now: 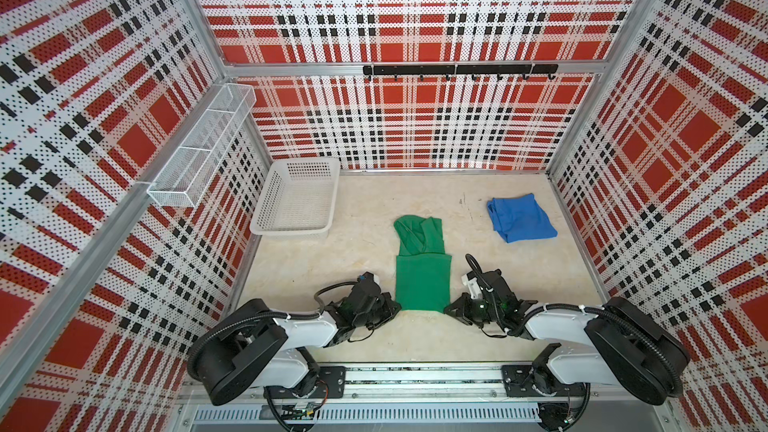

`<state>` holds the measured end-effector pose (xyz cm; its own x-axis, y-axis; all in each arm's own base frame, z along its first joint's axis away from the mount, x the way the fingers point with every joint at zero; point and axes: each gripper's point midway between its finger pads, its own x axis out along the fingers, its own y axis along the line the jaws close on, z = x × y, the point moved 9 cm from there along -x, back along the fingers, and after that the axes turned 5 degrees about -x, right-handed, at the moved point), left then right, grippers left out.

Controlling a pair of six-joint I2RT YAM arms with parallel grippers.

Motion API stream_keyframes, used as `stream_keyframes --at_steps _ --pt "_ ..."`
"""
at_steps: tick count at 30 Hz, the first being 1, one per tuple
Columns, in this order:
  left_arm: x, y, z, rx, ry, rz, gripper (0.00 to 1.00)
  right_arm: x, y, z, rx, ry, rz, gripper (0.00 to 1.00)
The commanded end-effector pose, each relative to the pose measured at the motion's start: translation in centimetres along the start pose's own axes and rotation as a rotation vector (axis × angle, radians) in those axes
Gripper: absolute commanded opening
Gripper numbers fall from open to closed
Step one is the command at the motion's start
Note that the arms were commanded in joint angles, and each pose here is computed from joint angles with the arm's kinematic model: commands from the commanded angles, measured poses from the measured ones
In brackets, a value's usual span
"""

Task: Fold and stack the tank tops
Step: 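Grasp the near edge of the green bundle with both grippers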

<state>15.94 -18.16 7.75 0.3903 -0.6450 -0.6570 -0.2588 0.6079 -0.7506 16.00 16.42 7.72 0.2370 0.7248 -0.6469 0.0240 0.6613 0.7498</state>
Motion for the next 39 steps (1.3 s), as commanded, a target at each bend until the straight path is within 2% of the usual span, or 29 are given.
stream_keyframes --at_steps 1,15,24,31,39 --pt "0.0 -0.3 0.3 0.022 -0.011 0.016 0.00 -0.5 0.2 0.0 -0.022 -0.002 -0.051 0.00" --pt "-3.4 -1.9 -0.9 0.056 -0.071 0.028 0.00 -3.1 3.4 -0.6 -0.162 0.018 -0.135 0.00" --pt "-6.2 -5.6 -0.5 0.098 -0.149 -0.034 0.00 -6.1 7.4 0.6 -0.274 -0.024 -0.135 0.00" --pt "-7.8 -8.6 2.0 0.193 -0.221 -0.024 0.00 -6.8 9.7 3.0 -0.396 -0.047 -0.186 0.00" --pt "-7.6 -10.2 5.9 0.272 -0.268 0.003 0.00 -6.9 11.9 7.1 -0.492 -0.052 -0.238 0.00"
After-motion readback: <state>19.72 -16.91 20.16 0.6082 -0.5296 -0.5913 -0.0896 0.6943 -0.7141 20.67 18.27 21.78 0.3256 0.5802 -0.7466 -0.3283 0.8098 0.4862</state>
